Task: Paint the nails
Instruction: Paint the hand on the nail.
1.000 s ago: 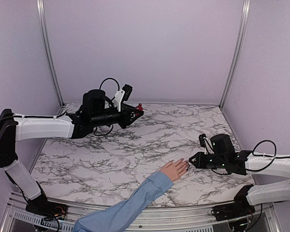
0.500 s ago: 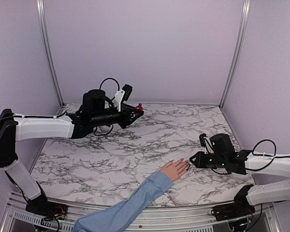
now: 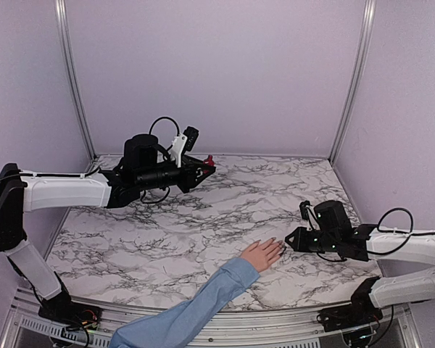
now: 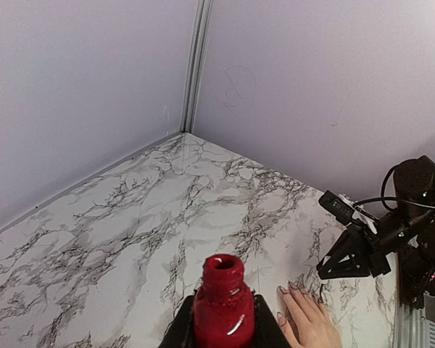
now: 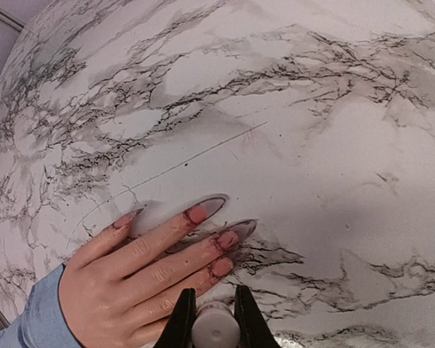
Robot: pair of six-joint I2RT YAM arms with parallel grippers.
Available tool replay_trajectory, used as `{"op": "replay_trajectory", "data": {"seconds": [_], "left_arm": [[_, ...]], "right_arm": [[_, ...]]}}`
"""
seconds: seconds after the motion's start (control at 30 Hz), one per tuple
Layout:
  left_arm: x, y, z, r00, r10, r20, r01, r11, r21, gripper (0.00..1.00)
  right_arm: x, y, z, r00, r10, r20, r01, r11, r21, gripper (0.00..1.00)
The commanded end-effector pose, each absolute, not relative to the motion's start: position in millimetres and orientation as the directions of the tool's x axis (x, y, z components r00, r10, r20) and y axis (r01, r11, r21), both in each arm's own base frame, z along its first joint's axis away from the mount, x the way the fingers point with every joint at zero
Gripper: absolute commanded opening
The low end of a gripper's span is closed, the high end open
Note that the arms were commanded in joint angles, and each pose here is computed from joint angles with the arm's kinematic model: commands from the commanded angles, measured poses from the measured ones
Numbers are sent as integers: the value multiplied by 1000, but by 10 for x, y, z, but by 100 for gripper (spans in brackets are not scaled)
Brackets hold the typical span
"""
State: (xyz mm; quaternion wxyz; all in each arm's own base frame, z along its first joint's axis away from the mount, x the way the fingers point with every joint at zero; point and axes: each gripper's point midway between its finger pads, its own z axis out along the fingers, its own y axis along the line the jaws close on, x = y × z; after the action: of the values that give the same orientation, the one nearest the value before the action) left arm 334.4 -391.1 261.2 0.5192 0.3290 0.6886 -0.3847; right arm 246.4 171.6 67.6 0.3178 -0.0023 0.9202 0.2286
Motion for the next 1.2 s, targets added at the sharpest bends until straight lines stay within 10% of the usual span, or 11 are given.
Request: {"op": "replay_trajectory", "data": {"seconds": [0.0,1.17], "left_arm": [[3375,-3906,2786,-210,26,-977,858,484,-172,0],[3363,-3899,2778,-218,26,-976,858,481,-179,0]], "right_arm": [[2538,1761,811,-785,160,-599,-145,893,427,0],[2531,1825,1209,-719,198,-666,-215,848,484,0]]}}
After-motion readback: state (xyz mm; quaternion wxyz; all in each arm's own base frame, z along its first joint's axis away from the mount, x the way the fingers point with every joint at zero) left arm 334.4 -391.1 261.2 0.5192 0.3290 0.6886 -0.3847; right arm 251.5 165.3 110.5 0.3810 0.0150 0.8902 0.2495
